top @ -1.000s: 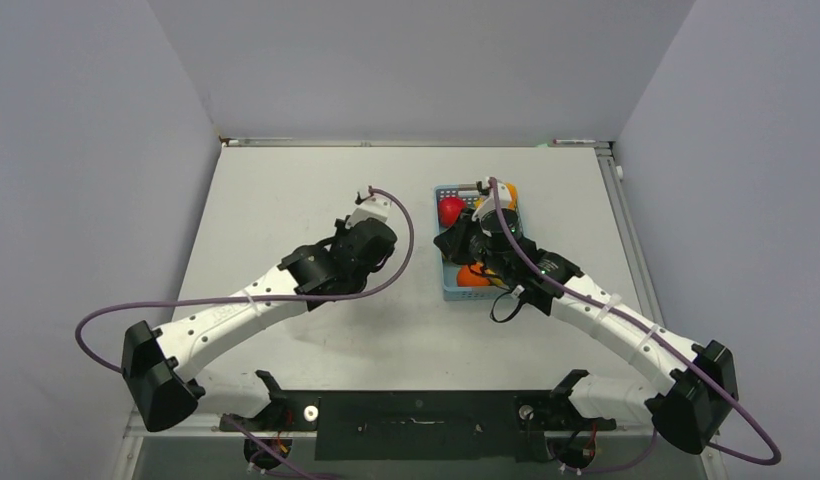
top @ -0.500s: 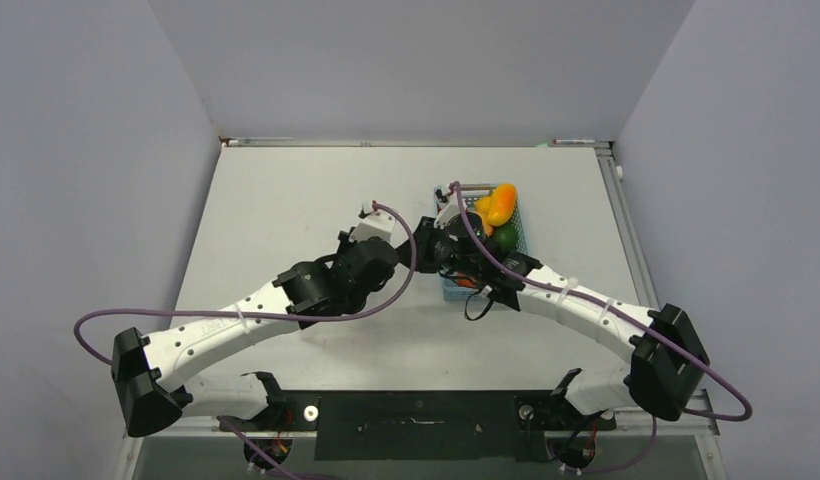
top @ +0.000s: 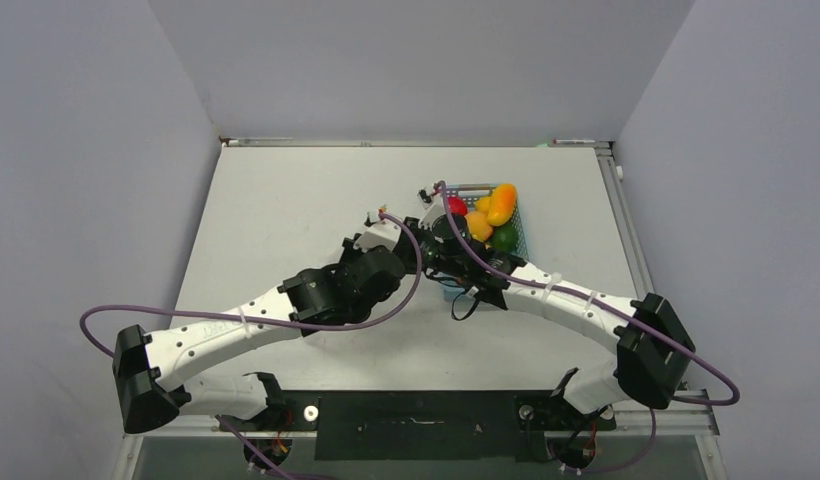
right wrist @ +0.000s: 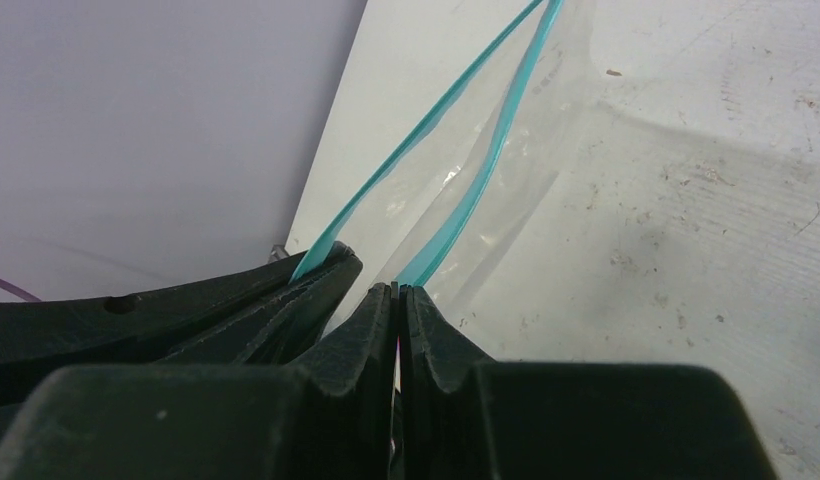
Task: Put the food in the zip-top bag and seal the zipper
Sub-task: Open the zipper of the food storage bag at the center of the board.
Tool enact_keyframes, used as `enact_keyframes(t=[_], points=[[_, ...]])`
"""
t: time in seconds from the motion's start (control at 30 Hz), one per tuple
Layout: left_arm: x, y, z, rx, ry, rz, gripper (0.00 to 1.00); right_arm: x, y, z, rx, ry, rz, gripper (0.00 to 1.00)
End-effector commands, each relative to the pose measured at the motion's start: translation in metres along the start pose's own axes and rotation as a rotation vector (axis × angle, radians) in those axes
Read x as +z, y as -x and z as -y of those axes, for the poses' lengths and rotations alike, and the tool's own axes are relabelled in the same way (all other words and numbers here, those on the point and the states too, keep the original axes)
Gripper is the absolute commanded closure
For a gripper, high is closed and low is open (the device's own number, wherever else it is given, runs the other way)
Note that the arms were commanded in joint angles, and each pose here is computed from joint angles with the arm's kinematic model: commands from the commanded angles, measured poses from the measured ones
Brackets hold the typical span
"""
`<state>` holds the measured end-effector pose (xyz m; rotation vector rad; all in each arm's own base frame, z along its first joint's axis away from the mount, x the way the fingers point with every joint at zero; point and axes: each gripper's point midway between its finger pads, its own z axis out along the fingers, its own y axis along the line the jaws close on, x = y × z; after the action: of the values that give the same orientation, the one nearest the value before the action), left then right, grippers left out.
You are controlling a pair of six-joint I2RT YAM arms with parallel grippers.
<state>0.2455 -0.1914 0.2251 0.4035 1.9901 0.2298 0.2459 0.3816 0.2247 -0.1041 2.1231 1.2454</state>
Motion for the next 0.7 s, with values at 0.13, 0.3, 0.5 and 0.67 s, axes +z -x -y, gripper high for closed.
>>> enact_keyframes(t=[0.13,0.3,0.5,0.67], points=[[-0.003,0.010,-0.004,-0.023,0.048,0.042,1.00,-0.013,0.028,-0.034,-0.035,0.064,0.092,0.95],[-0.002,0.009,-0.005,-0.019,0.055,0.042,1.00,-0.020,0.030,-0.041,-0.037,0.081,0.105,0.95],[-0.002,0.008,-0.004,-0.012,0.062,0.042,1.00,-0.023,0.029,-0.041,-0.044,0.074,0.119,0.95],[-0.004,0.010,0.000,-0.016,0.042,0.053,1.00,-0.012,0.022,-0.038,-0.030,0.082,0.094,0.95]])
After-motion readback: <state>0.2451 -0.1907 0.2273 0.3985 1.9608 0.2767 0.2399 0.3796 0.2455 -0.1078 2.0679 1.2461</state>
